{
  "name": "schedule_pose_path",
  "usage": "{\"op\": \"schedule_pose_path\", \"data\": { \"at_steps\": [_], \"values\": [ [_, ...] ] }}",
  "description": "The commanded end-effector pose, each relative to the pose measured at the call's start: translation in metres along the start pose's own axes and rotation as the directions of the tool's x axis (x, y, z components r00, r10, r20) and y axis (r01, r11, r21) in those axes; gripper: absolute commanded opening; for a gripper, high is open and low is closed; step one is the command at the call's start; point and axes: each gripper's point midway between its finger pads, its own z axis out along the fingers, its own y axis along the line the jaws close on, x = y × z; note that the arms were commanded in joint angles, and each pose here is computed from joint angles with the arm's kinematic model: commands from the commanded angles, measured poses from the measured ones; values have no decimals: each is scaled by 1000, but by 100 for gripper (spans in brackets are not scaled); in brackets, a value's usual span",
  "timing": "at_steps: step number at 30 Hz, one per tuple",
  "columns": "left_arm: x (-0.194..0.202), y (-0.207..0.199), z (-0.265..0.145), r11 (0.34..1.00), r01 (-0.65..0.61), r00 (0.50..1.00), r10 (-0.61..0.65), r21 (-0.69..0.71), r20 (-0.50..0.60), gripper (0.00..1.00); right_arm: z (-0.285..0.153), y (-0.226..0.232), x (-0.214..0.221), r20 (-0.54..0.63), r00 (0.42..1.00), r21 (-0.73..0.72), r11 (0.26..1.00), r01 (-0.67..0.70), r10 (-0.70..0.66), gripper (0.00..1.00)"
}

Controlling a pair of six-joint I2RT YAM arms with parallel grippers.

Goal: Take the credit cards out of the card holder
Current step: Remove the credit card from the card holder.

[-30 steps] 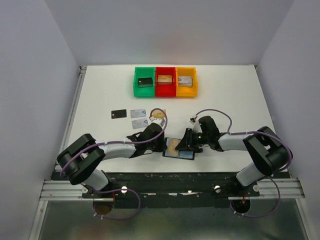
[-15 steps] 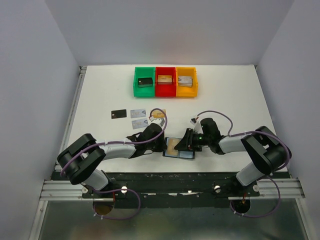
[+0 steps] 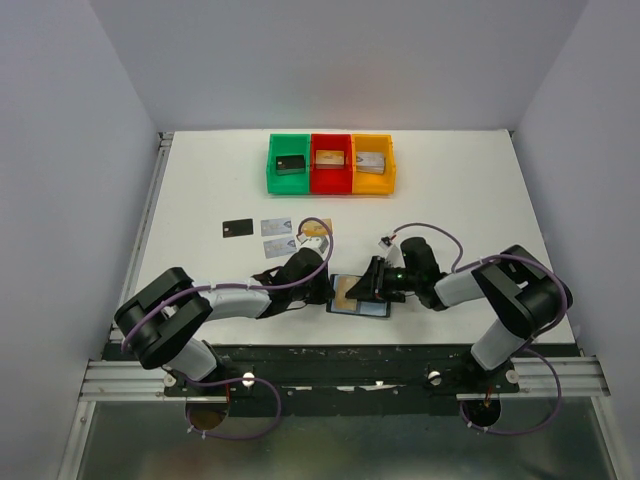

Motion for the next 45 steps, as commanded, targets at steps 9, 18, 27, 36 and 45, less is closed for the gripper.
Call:
{"op": "schedule_pose_path", "data": {
  "at_steps": [9,18,27,36,45],
  "values": [
    [31,12,3,1000,-12,995,10,-26,-99,0,6,6,0,-38,999,-36,999,23,-24,40],
    [38,19,4,999,-4,993,-2,-49,-116,0,2,6,1,-33,999,-19,1000,23,-24,40],
    [48,35,5,992,30,990,-46,-119,-134,0,-8,7,1,-17,999,30,998,53,-52,37],
    [53,41,3,989,44,988,-64,-139,-142,0,-16,6,0,-16,997,82,993,83,-81,37],
    [56,44,2,988,53,987,-75,-147,-145,0,-20,7,-1,-15,995,104,989,101,-100,36]
  ]
}}
